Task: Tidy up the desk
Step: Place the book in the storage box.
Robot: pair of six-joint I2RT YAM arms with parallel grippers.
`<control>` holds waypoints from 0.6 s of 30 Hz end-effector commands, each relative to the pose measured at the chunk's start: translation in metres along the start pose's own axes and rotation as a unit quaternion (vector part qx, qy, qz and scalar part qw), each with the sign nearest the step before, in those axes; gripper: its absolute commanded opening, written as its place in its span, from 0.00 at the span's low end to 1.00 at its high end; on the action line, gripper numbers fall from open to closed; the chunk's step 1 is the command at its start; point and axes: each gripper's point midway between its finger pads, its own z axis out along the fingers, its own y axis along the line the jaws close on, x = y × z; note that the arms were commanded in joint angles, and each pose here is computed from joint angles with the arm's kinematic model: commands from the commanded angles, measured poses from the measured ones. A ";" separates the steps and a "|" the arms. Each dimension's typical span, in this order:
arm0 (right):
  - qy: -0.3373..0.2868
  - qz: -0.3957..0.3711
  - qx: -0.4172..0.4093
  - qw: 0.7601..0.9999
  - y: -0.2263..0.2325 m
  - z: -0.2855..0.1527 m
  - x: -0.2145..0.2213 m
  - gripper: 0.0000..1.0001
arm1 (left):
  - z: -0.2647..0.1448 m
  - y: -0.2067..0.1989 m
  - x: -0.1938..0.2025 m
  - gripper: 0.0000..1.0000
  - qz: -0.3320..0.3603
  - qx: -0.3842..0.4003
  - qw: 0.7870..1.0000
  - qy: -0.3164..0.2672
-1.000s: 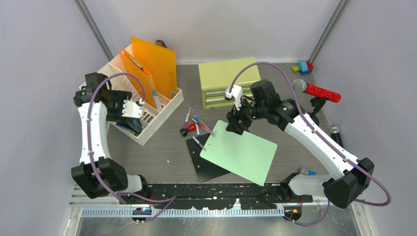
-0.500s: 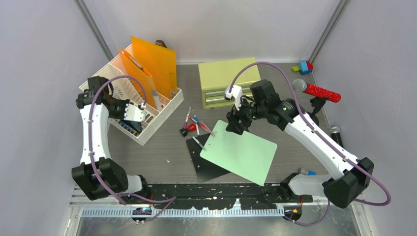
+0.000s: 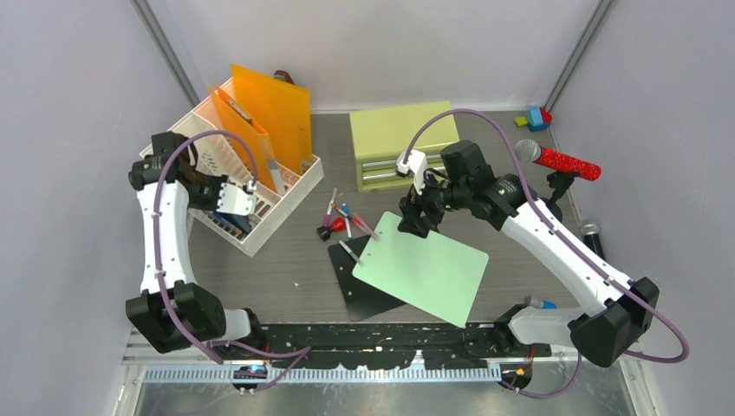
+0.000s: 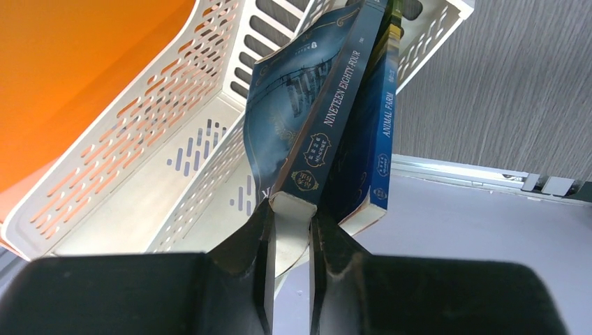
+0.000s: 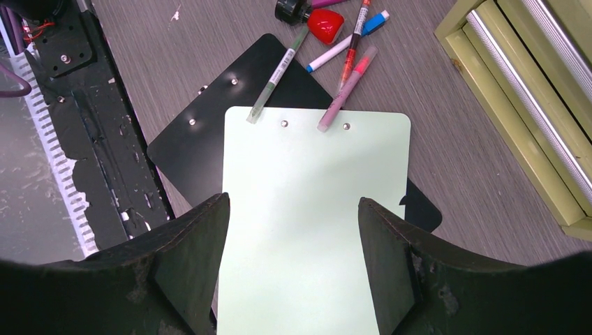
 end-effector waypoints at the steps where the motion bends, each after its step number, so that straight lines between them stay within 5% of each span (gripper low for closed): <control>1: -0.016 -0.013 -0.003 1.000 -0.001 0.001 -0.008 0.74 | -0.008 0.009 -0.005 0.00 0.028 -0.038 0.999 -0.002; 18: -0.015 -0.023 -0.008 1.000 -0.002 0.005 -0.009 0.73 | -0.088 0.024 0.000 0.00 0.054 -0.067 0.994 0.069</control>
